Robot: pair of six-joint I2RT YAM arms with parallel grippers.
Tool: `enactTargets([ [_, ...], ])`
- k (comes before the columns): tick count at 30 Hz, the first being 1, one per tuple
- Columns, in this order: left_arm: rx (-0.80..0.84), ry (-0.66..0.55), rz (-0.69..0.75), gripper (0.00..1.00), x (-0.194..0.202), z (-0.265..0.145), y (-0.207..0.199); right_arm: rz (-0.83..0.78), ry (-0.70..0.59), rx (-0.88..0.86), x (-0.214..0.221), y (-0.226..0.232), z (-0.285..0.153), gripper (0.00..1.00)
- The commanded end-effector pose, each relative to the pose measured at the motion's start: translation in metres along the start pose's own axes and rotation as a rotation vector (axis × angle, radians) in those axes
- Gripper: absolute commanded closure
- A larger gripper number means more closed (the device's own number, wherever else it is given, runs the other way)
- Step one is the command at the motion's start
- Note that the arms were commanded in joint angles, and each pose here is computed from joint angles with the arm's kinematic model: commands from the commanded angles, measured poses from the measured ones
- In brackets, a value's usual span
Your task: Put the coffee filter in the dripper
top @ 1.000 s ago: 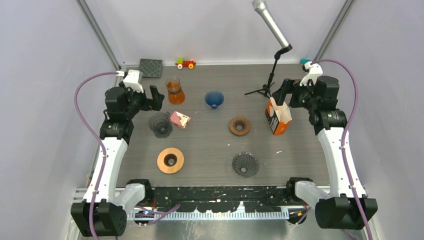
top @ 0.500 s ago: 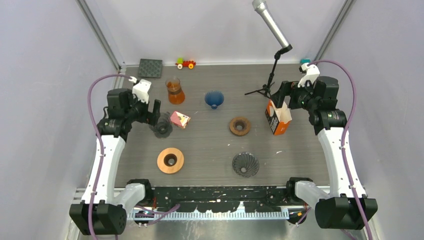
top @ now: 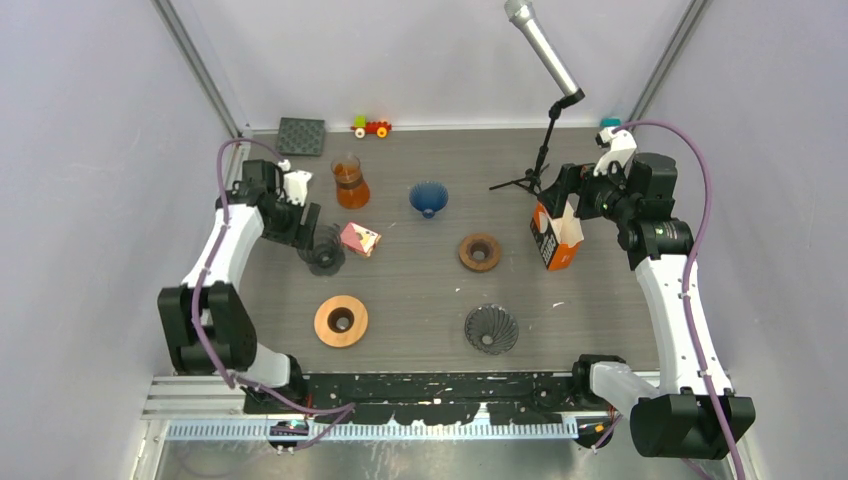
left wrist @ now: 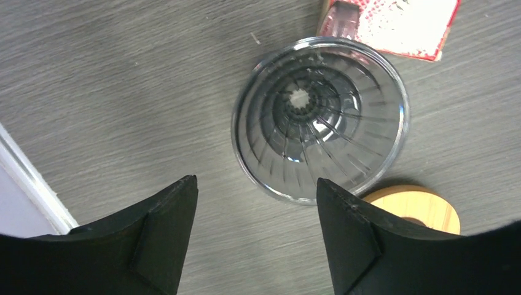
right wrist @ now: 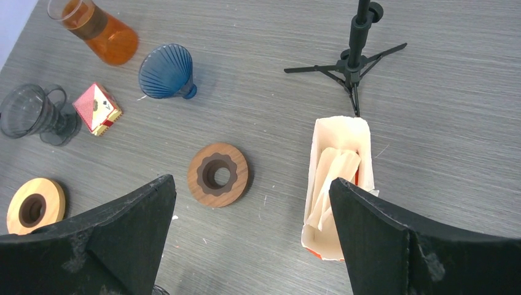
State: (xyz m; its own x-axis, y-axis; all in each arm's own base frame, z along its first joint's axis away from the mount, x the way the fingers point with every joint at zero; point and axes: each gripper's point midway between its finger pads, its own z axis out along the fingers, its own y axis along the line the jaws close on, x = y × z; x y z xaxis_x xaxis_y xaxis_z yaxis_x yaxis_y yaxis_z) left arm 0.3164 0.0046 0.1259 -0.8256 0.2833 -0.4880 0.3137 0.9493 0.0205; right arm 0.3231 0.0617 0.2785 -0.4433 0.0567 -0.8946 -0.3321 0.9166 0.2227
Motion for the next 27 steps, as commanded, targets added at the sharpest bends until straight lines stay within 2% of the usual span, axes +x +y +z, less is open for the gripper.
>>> enactTargets([
  [1,0.043,0.018,-0.033,0.29,-0.010,0.007,0.009,-0.027,-0.031,-0.019,-0.007,0.005,-0.002,0.00],
  [5,0.091,0.058,-0.062,0.35,-0.006,0.025,0.009,-0.025,-0.028,-0.019,-0.006,0.004,-0.001,0.00],
  [13,0.171,0.096,-0.102,0.56,-0.004,0.046,0.000,-0.046,-0.021,-0.015,-0.003,0.002,0.001,0.00],
  [17,0.208,0.095,-0.112,0.72,-0.005,0.045,-0.006,-0.048,-0.020,-0.014,-0.002,0.001,0.001,0.00],
  [20,0.236,0.084,-0.117,0.91,-0.006,0.038,-0.013,-0.048,-0.016,-0.020,0.000,0.002,0.002,0.00],
  [22,0.256,0.076,-0.125,1.00,-0.006,0.031,-0.019,-0.048,-0.012,-0.023,0.001,0.002,0.003,0.00],
  [27,0.335,0.030,-0.139,1.00,-0.011,0.006,-0.043,-0.045,0.002,-0.032,0.005,0.001,0.007,0.00],
])
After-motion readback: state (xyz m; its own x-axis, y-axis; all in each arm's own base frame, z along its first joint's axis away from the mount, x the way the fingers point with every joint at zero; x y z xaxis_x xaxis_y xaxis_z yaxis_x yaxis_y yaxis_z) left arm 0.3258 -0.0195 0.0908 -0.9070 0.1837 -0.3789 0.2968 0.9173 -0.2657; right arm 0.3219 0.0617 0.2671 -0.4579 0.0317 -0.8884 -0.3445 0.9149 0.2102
